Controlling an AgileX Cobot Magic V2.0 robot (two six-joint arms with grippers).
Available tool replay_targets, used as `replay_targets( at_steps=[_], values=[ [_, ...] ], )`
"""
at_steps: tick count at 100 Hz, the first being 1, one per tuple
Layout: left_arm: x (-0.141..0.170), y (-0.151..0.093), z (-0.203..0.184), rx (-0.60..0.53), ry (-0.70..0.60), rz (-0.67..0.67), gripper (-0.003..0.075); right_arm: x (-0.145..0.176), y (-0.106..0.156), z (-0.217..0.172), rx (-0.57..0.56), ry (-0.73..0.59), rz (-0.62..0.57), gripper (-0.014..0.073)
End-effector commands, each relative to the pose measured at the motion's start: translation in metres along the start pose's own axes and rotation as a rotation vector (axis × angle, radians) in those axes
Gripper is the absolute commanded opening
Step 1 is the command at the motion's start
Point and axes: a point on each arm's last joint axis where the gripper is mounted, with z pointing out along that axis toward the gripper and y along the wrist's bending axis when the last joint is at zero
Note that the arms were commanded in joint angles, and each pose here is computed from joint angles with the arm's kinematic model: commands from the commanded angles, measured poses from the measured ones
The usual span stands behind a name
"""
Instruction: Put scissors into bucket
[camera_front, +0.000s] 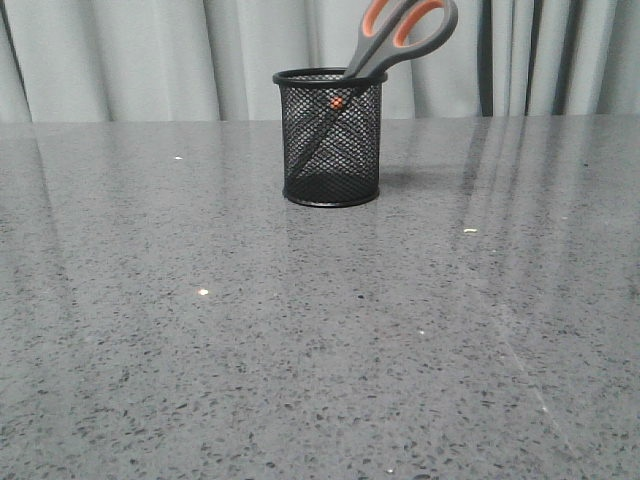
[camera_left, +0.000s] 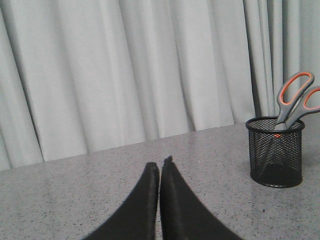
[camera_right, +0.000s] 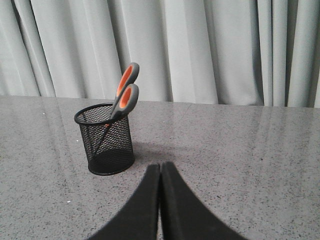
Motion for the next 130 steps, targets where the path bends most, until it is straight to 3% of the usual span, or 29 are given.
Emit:
replay_targets(
  at_steps=[1, 37, 75, 130],
  values=[
    [-0.013, 0.005, 0.0, -0.044, -0.074, -0.023, -0.002, -0.016, -0.002, -0.001, 0.026, -0.102, -0.001, -0.0045],
    [-0.01, 0.005, 0.001, -0.055, -0.074, -0.01, -0.002, -0.016, -0.002, -0.001, 0.026, -0.102, -0.001, -0.0045],
    [0.055, 0.01, -0.006, -0.275, 0.072, -0.098, -0.002, -0.016, -0.002, -0.001, 0.026, -0.102, -0.001, -0.0045],
    [0.062, 0.009, -0.009, -0.274, 0.152, -0.062, -0.002, -0.016, -0.002, -0.001, 0.024, -0.096, -0.001, -0.0045]
  ],
)
